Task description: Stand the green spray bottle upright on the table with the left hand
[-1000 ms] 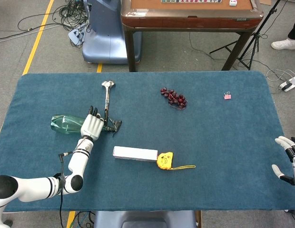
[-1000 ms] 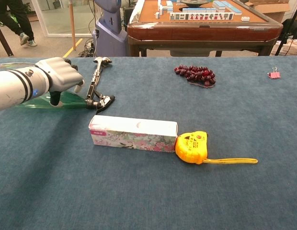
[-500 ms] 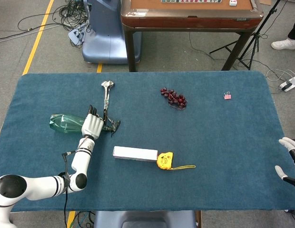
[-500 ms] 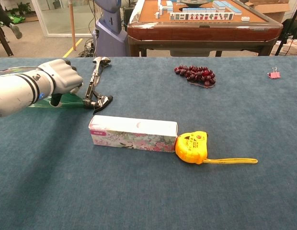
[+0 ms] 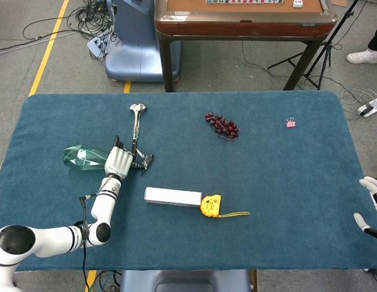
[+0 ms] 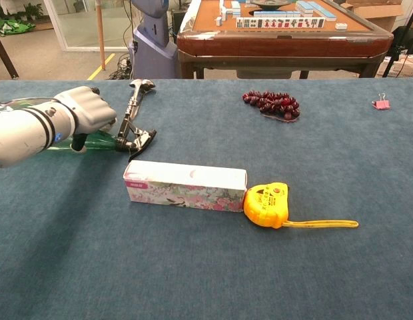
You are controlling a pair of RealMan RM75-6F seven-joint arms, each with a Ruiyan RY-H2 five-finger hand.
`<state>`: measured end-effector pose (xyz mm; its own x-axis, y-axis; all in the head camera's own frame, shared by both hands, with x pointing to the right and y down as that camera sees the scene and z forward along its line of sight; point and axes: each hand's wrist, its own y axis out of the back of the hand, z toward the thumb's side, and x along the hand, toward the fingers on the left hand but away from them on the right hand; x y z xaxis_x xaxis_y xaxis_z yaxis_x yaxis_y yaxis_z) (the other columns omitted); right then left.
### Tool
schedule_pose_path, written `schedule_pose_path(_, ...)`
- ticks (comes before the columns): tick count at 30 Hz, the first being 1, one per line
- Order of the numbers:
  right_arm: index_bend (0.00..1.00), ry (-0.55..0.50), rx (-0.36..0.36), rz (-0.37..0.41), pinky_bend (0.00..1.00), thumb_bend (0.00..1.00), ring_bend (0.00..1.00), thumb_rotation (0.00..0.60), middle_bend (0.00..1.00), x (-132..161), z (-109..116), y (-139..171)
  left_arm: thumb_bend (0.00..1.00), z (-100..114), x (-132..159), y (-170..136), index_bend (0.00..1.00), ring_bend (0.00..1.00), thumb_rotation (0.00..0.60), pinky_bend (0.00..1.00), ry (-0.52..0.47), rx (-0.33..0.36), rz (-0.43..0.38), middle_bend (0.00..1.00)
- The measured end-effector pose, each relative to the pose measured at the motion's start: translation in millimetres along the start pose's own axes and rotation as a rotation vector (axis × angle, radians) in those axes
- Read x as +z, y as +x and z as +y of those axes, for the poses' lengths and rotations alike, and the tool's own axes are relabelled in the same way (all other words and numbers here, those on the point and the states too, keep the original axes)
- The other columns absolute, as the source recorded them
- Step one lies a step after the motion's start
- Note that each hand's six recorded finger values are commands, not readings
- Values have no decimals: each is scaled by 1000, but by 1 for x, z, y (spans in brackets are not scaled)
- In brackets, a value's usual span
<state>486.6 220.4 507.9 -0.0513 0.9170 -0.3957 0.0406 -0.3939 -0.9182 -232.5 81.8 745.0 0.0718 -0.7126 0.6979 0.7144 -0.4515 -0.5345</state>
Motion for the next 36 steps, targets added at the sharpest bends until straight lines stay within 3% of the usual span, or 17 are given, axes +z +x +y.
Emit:
schedule_pose_path(12,211,-5,-2,15,120,252,85,600,201,4,0,-1,322,12,-53,-14,474,183,600,0,-234,119,-16,413)
schedule_pose_path(25,211,-1,0,30,120,249,85,600,201,10,1,-2,322,18,-101,-38,462,185,600,0,-852,213,-105,414)
schedule_pose_path(36,211,1,6,42,120,249,85,600,201,16,-1,-3,322,23,-116,-54,443,179,600,0,-1307,321,-225,407)
